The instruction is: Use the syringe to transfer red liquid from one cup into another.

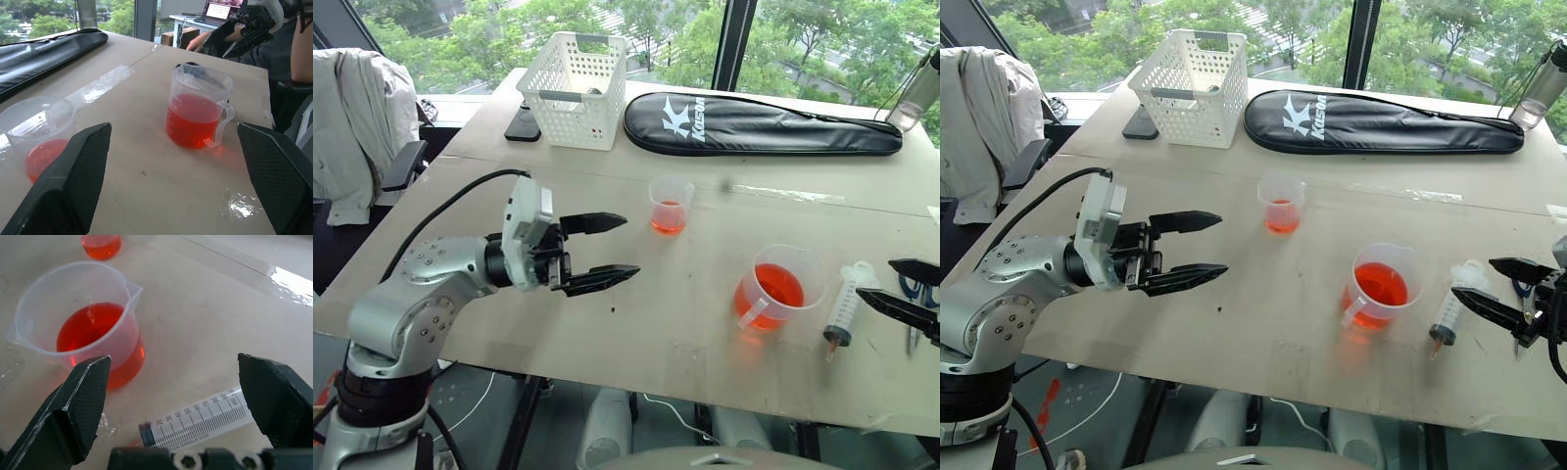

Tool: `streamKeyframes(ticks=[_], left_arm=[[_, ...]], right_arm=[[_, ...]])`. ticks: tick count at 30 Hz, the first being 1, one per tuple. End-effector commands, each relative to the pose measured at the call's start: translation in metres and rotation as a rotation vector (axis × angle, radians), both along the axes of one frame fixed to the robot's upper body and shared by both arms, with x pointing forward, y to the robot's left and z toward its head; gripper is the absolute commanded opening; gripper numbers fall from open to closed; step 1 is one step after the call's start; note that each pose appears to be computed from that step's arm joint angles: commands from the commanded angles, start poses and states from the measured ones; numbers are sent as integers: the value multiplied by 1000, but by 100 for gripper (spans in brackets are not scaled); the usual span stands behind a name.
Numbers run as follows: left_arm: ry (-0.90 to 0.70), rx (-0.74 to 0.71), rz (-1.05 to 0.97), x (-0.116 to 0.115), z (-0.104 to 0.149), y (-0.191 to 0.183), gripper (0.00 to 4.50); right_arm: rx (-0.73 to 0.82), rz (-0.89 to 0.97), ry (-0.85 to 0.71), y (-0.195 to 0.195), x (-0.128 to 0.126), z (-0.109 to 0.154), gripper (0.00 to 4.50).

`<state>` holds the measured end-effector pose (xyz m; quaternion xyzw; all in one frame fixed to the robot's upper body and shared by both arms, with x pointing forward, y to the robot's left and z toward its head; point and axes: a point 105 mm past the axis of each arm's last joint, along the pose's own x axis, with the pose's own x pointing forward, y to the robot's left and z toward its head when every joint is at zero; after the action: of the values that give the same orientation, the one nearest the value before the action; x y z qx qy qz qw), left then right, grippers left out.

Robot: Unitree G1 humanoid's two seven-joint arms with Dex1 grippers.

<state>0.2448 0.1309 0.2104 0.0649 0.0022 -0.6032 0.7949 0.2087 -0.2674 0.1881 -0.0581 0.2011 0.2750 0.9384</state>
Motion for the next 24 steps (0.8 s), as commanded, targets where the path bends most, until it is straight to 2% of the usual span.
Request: streamKeyframes(ticks=[1, 4, 7, 9, 13, 19, 24], left_arm=[[-40, -5, -41, -5, 5, -8, 418], [-46, -13, -41, -4, 4, -9, 418], [-50, -6, -34, -2, 1, -6, 418], [-53, -4, -34, -1, 2, -4, 418], [-59, -1, -50, 1, 3, -3, 418], [-52, -38, -173, -9, 16, -7, 418], [-65, -30, -265, -17, 25, -11, 418]], right_arm=[[-48, -132, 59, -17, 10, -6, 446], [-24, -278, 158, -29, 17, -22, 446], [-56, -343, 260, -28, 16, -27, 446], [-50, -269, 300, -14, 12, -22, 446], [-40, -235, 363, -5, 8, -26, 446], [51, -401, 372, -14, 22, -38, 446], [138, -501, 387, -10, 33, -35, 446]])
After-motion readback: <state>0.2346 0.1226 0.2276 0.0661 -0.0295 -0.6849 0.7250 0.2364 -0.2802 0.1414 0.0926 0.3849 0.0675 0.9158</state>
